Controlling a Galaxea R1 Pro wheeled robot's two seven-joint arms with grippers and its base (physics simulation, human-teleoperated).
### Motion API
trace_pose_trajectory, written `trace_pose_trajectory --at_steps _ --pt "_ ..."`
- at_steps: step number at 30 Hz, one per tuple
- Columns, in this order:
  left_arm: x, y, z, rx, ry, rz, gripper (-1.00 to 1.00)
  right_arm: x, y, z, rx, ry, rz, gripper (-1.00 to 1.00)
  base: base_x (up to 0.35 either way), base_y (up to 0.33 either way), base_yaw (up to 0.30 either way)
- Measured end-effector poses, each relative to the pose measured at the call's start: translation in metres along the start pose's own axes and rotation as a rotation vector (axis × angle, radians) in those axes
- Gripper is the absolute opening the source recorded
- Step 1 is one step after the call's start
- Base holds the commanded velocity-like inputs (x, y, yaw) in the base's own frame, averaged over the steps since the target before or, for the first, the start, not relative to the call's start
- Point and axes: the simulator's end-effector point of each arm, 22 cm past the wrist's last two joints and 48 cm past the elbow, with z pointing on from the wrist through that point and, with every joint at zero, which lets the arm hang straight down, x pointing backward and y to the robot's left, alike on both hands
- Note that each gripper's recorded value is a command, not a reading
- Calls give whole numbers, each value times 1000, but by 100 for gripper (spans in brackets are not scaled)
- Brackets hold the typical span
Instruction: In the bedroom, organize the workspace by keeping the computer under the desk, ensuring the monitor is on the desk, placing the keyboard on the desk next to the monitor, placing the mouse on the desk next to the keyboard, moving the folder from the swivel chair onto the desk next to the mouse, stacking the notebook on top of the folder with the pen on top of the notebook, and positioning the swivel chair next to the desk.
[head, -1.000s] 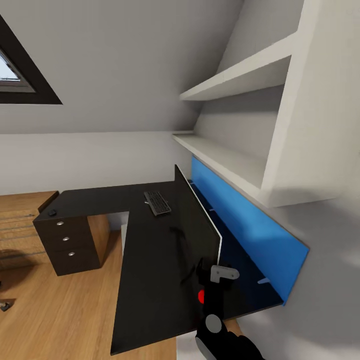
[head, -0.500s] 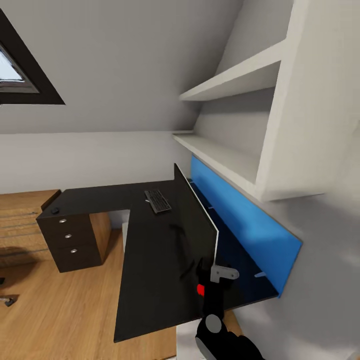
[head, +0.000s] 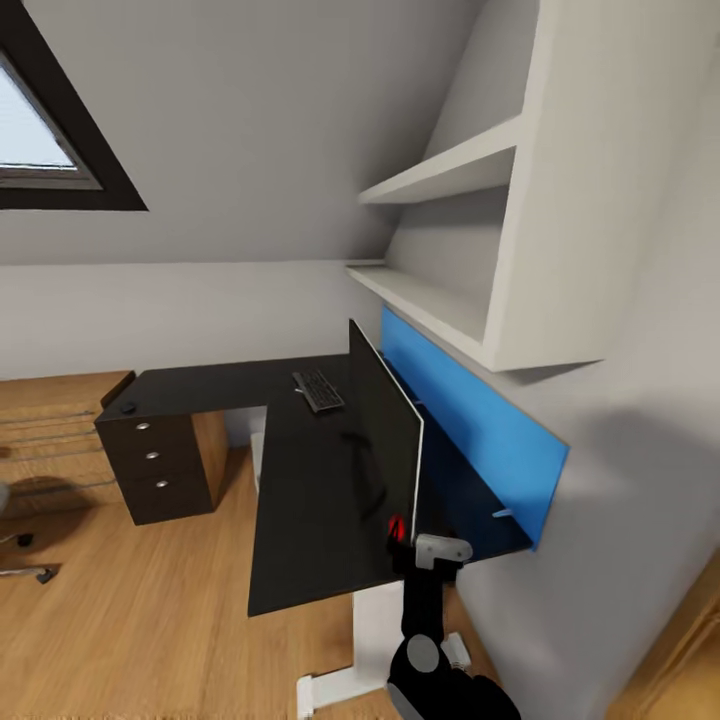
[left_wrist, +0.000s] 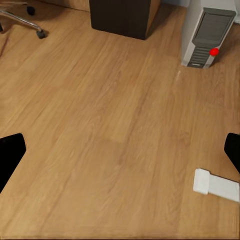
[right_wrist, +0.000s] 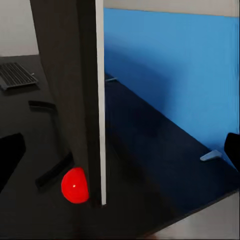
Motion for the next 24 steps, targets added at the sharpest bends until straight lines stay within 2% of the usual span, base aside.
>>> trace_pose_trajectory --at_steps 9,17,22,24 --pt "10 4 -2 -6 21 7 100 1 0 0 0 2 -4 100 -335 0 0" --pt "12 5 -2 -7 25 9 100 18 0 -2 -1 27 -39 100 -335 0 0" --pt "12 5 -2 -7 26 10 100 22 1 -3 -2 20 -28 100 -336 0 0" --pt "14 4 -2 -6 35 13 100 40 -7 -3 16 21 -29 100 -324 0 0"
